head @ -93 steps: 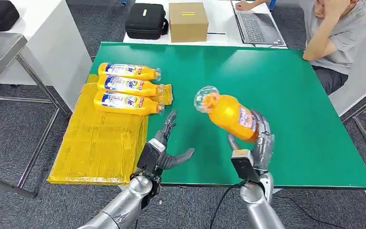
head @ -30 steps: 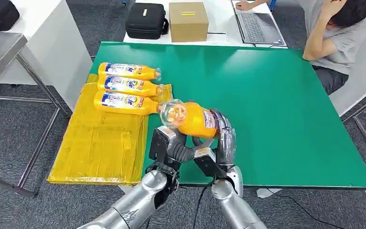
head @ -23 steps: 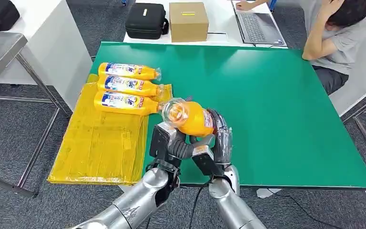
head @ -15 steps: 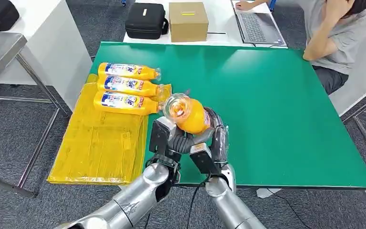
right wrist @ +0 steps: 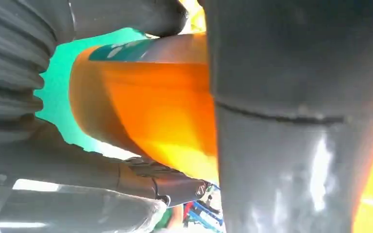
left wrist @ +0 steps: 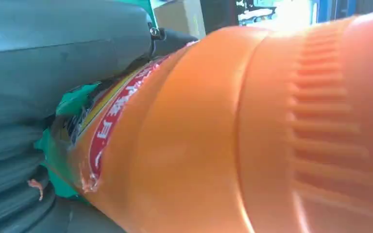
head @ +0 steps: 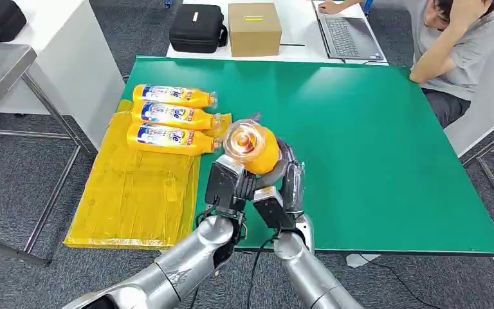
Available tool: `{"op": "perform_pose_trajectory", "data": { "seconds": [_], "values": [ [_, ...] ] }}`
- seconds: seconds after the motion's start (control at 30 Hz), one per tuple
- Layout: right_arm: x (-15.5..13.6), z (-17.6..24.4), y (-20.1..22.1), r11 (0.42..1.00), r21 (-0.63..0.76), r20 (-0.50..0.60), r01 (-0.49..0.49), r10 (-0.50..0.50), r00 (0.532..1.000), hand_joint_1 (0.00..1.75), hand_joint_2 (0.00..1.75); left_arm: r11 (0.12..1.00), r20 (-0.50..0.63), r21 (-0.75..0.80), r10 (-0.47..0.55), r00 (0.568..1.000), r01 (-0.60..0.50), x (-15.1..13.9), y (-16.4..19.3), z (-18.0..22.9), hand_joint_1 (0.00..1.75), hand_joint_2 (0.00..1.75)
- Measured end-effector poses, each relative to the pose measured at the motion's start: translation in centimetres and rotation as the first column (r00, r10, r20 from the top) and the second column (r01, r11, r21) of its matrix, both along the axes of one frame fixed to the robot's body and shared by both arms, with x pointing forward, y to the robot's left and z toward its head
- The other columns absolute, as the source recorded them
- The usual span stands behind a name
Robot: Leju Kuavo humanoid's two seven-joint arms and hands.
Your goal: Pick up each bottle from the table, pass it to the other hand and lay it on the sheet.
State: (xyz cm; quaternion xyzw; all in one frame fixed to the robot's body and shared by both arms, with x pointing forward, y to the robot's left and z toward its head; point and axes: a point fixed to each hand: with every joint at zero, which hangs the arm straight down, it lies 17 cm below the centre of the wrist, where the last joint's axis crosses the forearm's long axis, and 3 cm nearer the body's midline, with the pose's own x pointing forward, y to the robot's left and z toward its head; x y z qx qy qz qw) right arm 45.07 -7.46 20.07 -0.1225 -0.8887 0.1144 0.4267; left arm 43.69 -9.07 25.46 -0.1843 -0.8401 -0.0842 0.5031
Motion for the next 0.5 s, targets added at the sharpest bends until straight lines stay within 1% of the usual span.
{"op": "perform_pose_trajectory", "data": {
  "seconds": [0.23, 0.27, 0.3, 0.33, 0.37, 0.5],
  "values": [
    [0.51, 0.30, -0.37, 0.999, 0.036, -0.012, -0.007, 0.007, 1.000, 1.75, 1.75, 1.000, 0.017, -0.013, 0.008, 1.000, -0.008, 0.17, 0.01, 0.65, 1.75, 1.75],
    [0.53, 0.26, -0.41, 0.999, 0.040, -0.015, -0.008, 0.009, 1.000, 1.22, 1.75, 1.000, 0.015, -0.013, 0.007, 1.000, -0.007, 0.20, -0.03, 0.63, 1.75, 1.75],
    [0.59, 0.23, -0.48, 0.999, 0.046, -0.018, -0.009, 0.010, 1.000, 0.59, 1.75, 1.000, 0.014, -0.013, 0.008, 1.000, -0.008, 0.24, -0.03, 0.63, 1.75, 1.75],
    [0.66, 0.24, -0.55, 0.999, 0.049, -0.020, -0.010, 0.011, 1.000, 0.59, 1.75, 1.000, 0.017, -0.013, 0.009, 1.000, -0.009, 0.28, -0.03, 0.70, 1.75, 1.75],
    [0.70, 0.19, -0.52, 0.998, 0.053, -0.024, -0.018, 0.019, 1.000, 0.02, 1.75, 1.000, 0.018, -0.010, 0.008, 1.000, -0.008, 0.26, -0.11, 0.68, 1.75, 1.75],
    [0.74, -0.04, -0.30, 0.997, 0.061, -0.037, -0.041, 0.043, 0.998, 0.00, 1.75, 1.000, 0.026, -0.007, 0.009, 1.000, -0.009, 0.14, -0.20, 0.78, 1.75, 1.75]
  ]
}}
